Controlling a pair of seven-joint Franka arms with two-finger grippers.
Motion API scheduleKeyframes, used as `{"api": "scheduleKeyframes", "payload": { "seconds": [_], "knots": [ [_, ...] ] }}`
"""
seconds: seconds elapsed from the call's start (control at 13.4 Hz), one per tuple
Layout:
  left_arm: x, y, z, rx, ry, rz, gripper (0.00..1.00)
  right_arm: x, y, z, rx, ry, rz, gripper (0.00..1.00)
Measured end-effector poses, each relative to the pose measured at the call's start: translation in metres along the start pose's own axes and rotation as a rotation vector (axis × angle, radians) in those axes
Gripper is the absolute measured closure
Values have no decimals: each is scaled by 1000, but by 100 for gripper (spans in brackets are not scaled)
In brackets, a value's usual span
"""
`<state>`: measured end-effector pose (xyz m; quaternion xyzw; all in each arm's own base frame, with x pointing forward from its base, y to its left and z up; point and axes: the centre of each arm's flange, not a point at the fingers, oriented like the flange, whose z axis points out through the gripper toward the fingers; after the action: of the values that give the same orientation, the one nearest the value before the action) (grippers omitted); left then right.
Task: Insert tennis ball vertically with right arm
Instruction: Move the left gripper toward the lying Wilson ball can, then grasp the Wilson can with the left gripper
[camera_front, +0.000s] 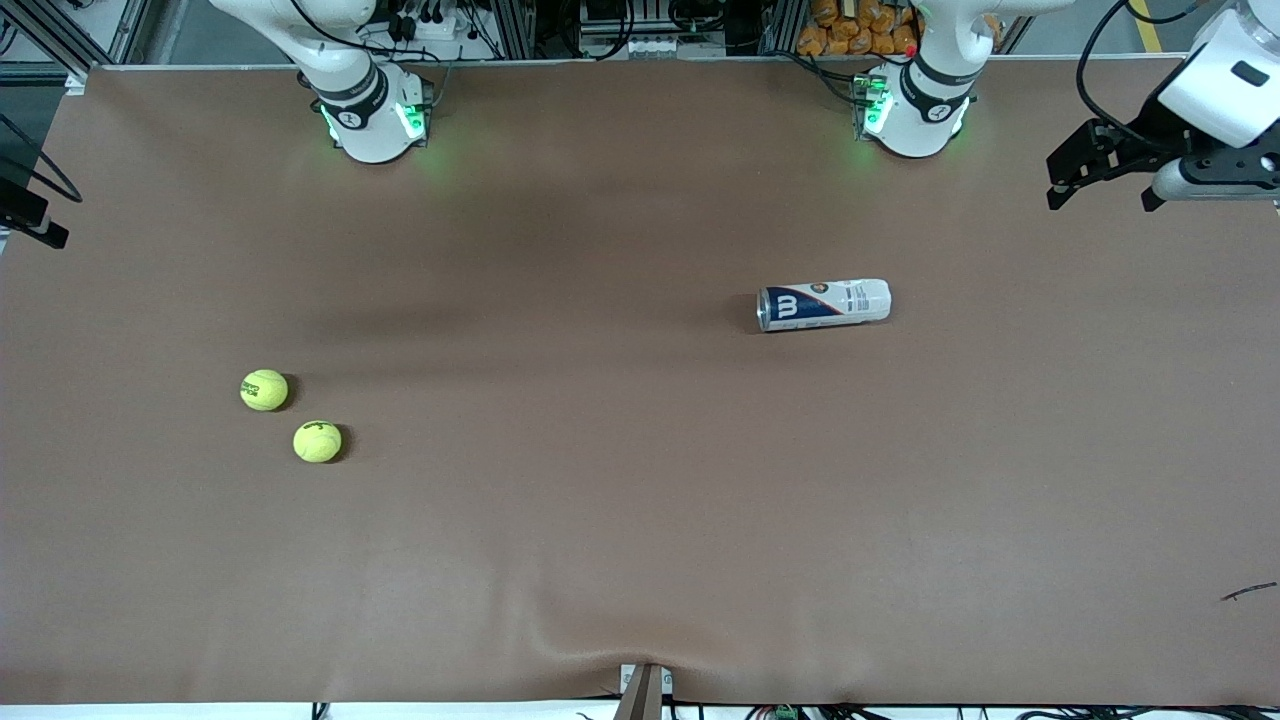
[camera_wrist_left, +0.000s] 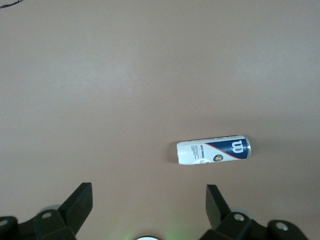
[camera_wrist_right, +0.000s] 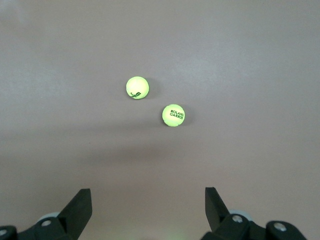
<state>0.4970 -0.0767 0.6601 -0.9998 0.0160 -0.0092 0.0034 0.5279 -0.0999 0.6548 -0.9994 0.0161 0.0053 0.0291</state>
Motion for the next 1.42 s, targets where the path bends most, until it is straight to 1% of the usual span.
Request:
{"api": "scheduleKeyframes", "payload": {
  "seconds": [0.3,0.37,0.52,0.6,0.82,0.97,1.12,1.2,1.35,1.42],
  "knots": [
    [8,-8,3,-1,-12,-6,0,0,0,0,0,0,0,0],
    [8,-8,5,0,-30,15,0,0,0,0,0,0,0,0],
    [3,4,20,6,-115,100,0,0,0,0,0,0,0,0],
    [1,20,29,9,-147,147,0,0,0,0,0,-1,0,0],
    [-12,86,64,43,-219,280,0,0,1,0,0,-1,1,0],
    [-32,139,95,107,-255,395,0,0,1,0,0,-2,2,0],
    [-57,185,140,208,-269,524,0,0,2,1,0,-2,3,0],
    [-71,205,167,259,-269,610,0,0,2,1,0,-2,4,0],
    [-96,236,221,350,-272,775,0,0,2,1,0,-2,5,0],
    [-102,242,244,393,-291,857,0,0,3,1,0,-2,5,0]
  ]
}}
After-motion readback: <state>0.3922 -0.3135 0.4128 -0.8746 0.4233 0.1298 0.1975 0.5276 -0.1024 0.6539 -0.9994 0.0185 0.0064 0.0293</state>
